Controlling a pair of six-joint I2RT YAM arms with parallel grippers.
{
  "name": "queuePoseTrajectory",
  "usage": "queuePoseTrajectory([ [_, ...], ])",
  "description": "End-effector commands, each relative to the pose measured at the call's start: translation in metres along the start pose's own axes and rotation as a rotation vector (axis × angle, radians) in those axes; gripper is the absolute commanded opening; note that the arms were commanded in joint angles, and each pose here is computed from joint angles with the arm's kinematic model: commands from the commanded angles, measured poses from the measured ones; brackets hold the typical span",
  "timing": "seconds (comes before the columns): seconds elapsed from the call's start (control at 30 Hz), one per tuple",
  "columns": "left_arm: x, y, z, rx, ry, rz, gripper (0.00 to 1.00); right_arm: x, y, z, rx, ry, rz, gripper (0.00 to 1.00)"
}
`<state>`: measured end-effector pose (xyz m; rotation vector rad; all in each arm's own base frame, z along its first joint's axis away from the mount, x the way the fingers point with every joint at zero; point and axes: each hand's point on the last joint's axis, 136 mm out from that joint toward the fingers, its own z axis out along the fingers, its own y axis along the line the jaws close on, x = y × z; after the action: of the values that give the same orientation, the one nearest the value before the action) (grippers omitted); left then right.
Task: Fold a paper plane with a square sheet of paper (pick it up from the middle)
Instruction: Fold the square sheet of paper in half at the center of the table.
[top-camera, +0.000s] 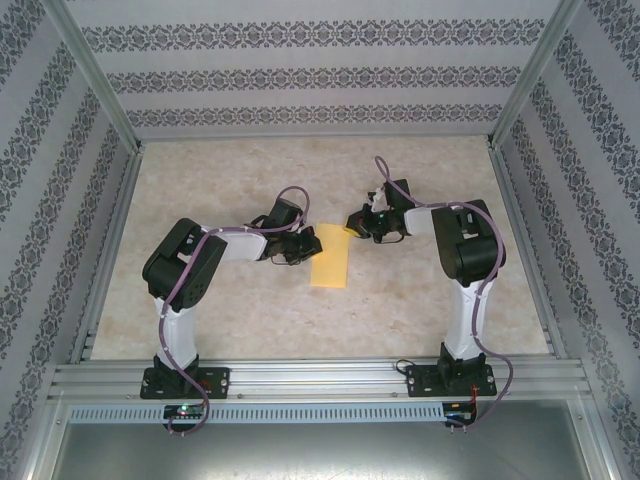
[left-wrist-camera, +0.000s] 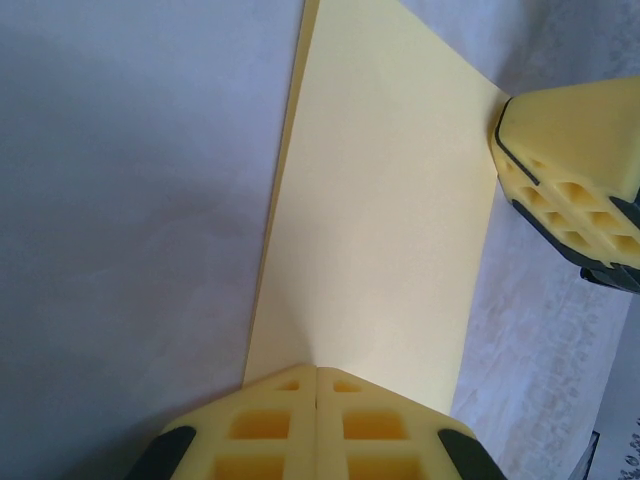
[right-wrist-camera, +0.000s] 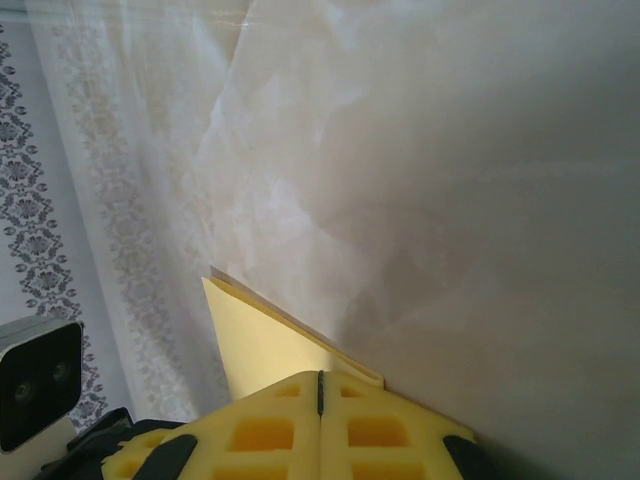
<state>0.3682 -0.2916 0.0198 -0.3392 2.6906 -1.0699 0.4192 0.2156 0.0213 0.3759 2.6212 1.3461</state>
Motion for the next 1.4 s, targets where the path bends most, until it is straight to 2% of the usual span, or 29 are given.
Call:
queuePoseTrajectory([
  [0.0, 0.022, 0.034, 0.002, -0.128, 0.058, -0.029, 0.0, -0.012, 0.025, -0.017, -0.002, -0.034, -0.032, 0.03],
  [0.13, 0.022, 0.035, 0.002, -0.13, 0.057, -0.029, 0.0, -0.022, 0.041, -0.022, 0.001, -0.038, -0.064, 0.03],
  [0.4, 0.023, 0.034, 0.002, -0.124, 0.059, -0.031, 0.0, -0.015, 0.014, -0.002, 0.024, -0.002, -0.014, 0.03],
  [0.63, 0.023, 0.035, 0.002, -0.126, 0.06, -0.03, 0.0, -0.004, -0.021, 0.011, 0.1, 0.026, 0.041, 0.03],
  [0.97, 0.022, 0.035, 0.002, -0.129, 0.055, -0.033, 0.0, -0.016, 0.045, -0.026, 0.01, -0.039, -0.078, 0.05],
  [1.07, 0.022, 0.034, 0.002, -0.125, 0.056, -0.034, 0.0, -0.012, 0.045, -0.027, 0.002, -0.04, -0.079, 0.05],
  [1.37, 0.022, 0.034, 0.003, -0.128, 0.059, -0.033, 0.0, -0.004, 0.014, 0.003, 0.043, 0.013, -0.028, 0.05],
])
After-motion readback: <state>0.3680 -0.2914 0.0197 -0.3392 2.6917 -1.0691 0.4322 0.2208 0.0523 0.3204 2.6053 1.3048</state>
